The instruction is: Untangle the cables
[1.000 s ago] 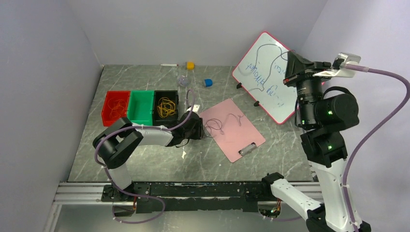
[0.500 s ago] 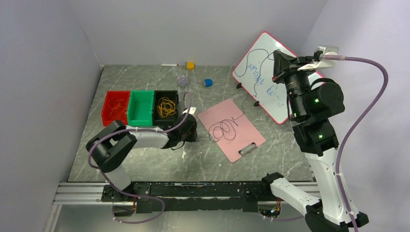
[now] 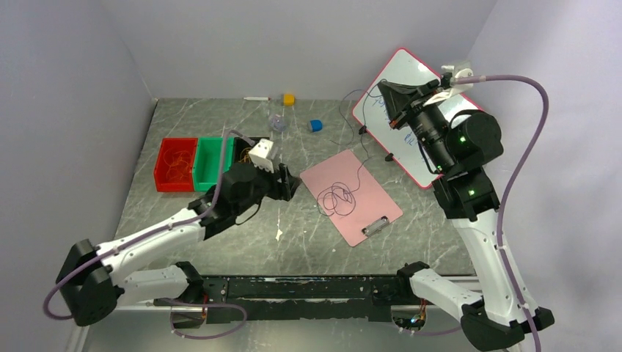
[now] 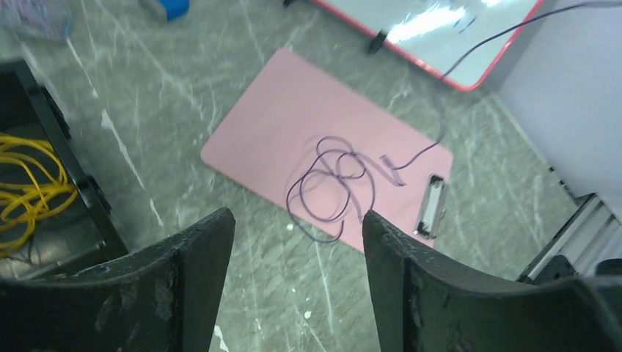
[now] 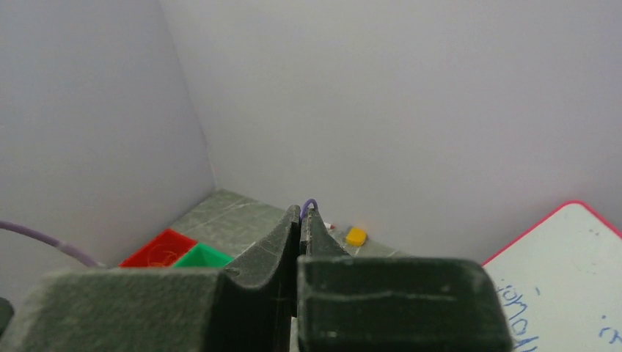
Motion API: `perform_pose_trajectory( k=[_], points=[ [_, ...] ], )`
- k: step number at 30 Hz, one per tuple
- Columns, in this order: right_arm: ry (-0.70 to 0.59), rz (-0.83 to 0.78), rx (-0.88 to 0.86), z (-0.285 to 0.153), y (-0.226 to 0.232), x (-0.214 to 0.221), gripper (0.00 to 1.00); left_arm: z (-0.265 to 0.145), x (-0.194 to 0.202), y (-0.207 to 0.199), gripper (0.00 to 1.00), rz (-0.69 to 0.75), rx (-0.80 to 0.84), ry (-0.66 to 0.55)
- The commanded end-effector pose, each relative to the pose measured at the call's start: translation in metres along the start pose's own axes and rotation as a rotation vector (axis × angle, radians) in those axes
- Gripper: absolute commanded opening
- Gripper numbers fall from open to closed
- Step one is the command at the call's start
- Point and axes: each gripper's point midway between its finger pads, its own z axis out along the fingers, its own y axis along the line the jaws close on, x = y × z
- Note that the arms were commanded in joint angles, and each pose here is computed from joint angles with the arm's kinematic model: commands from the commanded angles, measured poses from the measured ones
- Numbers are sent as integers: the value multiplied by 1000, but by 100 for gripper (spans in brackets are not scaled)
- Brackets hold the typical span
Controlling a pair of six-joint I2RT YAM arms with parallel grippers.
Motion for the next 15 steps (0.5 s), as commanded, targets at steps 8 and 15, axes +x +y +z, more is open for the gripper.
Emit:
perform_pose_trajectory(
  k=[8, 15],
  points=[
    [-26, 154, 136, 6, -20, 4, 0, 10, -33, -32, 73, 118, 155, -109],
    [-40, 202, 245, -3, -36, 4, 0, 57, -15, -71, 77, 96, 336, -47]
  ],
)
